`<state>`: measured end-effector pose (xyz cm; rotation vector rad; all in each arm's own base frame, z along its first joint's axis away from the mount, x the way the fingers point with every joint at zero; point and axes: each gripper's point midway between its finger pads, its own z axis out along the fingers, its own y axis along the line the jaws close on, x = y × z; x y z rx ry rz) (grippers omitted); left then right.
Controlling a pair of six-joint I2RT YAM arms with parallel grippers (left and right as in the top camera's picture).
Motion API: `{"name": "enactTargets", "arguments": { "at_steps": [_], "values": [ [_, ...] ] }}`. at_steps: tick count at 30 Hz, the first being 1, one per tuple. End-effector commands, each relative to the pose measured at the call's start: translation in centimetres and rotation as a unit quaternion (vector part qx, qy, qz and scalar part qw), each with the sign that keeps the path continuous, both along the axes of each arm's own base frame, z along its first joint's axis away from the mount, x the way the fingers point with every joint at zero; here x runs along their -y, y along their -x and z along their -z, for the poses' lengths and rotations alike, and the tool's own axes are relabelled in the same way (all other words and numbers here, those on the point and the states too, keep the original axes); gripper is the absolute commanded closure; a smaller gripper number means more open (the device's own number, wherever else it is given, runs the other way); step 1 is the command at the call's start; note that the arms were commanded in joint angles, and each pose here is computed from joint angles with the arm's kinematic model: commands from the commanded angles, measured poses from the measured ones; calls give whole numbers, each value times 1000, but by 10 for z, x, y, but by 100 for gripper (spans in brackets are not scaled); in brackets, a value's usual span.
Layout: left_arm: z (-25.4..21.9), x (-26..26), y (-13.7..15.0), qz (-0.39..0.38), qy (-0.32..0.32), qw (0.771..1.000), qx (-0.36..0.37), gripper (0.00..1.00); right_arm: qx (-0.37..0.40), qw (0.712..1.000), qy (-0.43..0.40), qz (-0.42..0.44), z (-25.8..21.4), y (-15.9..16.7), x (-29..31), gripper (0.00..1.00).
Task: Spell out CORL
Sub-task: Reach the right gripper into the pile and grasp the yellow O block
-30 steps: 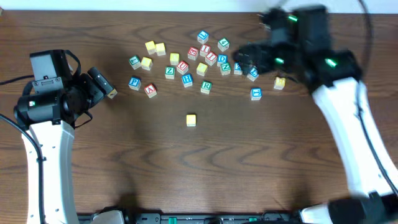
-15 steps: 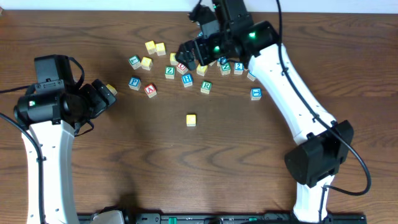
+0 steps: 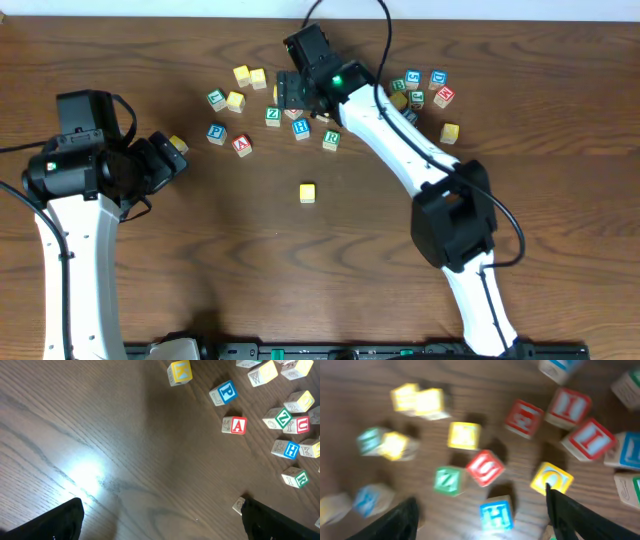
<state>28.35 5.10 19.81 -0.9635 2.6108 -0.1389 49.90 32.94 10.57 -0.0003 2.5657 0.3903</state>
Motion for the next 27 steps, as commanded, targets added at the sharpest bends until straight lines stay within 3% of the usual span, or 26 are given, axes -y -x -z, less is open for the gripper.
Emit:
{"name": "enactTargets", "arguments": {
  "at_steps": [1, 14, 21, 27],
  "values": [
    [-3, -1, -1, 3, -3, 1000, 2, 1, 10, 994, 22, 104, 13, -11, 20, 27],
    [-3, -1, -2, 3, -3, 1000, 2, 1, -11, 987, 78, 143, 63, -11, 39, 28],
    [-3, -1, -2, 3, -3, 1000, 2, 1, -15, 982, 80, 171, 77, -12, 44, 37],
    [-3, -1, -2, 3, -3, 1000, 2, 1, -18, 981, 83, 171, 81, -11, 46, 51]
  ]
}}
